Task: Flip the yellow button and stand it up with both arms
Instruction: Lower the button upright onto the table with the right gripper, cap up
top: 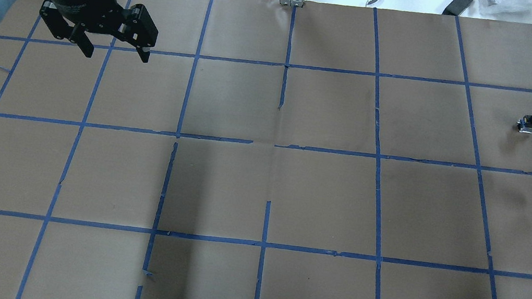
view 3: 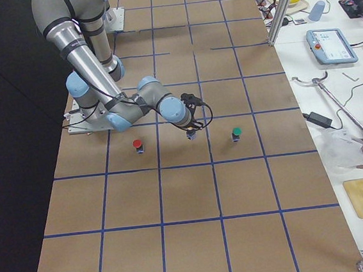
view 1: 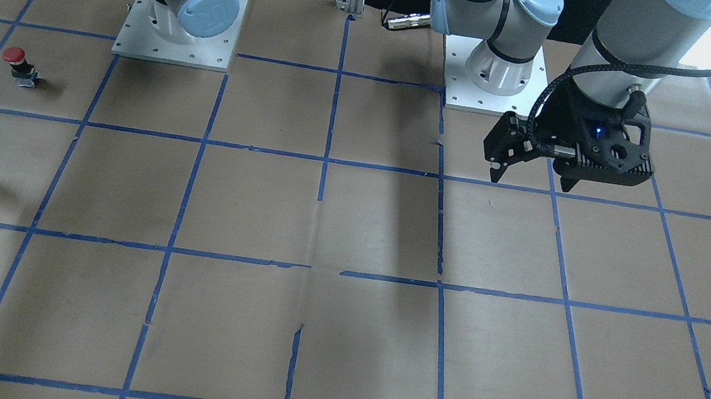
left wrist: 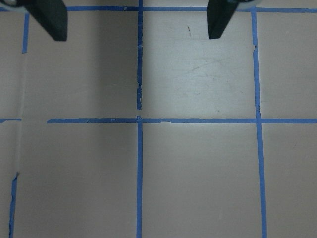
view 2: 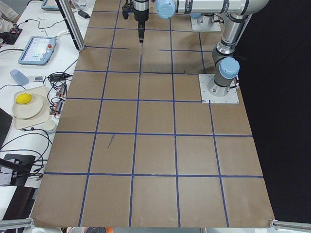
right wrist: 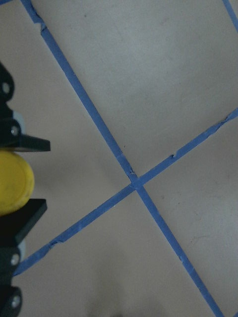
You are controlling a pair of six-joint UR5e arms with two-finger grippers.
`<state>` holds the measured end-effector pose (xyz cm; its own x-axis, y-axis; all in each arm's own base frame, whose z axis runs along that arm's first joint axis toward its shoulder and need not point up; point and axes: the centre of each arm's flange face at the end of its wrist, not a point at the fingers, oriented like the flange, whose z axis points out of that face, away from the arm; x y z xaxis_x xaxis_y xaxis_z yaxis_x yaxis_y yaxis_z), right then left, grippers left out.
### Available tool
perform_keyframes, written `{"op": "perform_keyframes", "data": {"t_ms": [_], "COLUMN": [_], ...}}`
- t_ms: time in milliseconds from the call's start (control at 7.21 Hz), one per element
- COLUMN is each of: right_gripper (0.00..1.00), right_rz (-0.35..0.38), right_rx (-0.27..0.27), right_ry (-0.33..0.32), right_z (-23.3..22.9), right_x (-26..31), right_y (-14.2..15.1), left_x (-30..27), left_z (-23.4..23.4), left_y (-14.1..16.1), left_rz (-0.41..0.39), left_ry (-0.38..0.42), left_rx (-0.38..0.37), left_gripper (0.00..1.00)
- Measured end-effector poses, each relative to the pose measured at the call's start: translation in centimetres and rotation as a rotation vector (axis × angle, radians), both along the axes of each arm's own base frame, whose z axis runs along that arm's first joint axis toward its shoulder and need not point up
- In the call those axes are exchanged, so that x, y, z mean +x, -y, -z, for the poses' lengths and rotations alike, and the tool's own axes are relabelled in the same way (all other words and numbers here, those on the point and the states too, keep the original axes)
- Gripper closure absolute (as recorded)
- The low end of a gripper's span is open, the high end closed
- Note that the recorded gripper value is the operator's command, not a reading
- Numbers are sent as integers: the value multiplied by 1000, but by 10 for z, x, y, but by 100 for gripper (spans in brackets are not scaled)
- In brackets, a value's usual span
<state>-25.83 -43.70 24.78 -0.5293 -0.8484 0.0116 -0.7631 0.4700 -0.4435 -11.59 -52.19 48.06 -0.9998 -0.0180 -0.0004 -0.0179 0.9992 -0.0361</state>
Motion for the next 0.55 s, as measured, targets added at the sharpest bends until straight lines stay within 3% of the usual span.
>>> {"op": "perform_keyframes", "data": {"t_ms": [555], "right_gripper": [85], "right_rz": [0], "right_rx": [25], "right_ry": [61], "right_z": [5], "right_x": [1], "right_y": [-6], "left_x": [0], "left_z": [2], "left_y": [2], "left_rz": [-4], "left_ry": [1], "left_rx": [4], "left_gripper": [0]}}
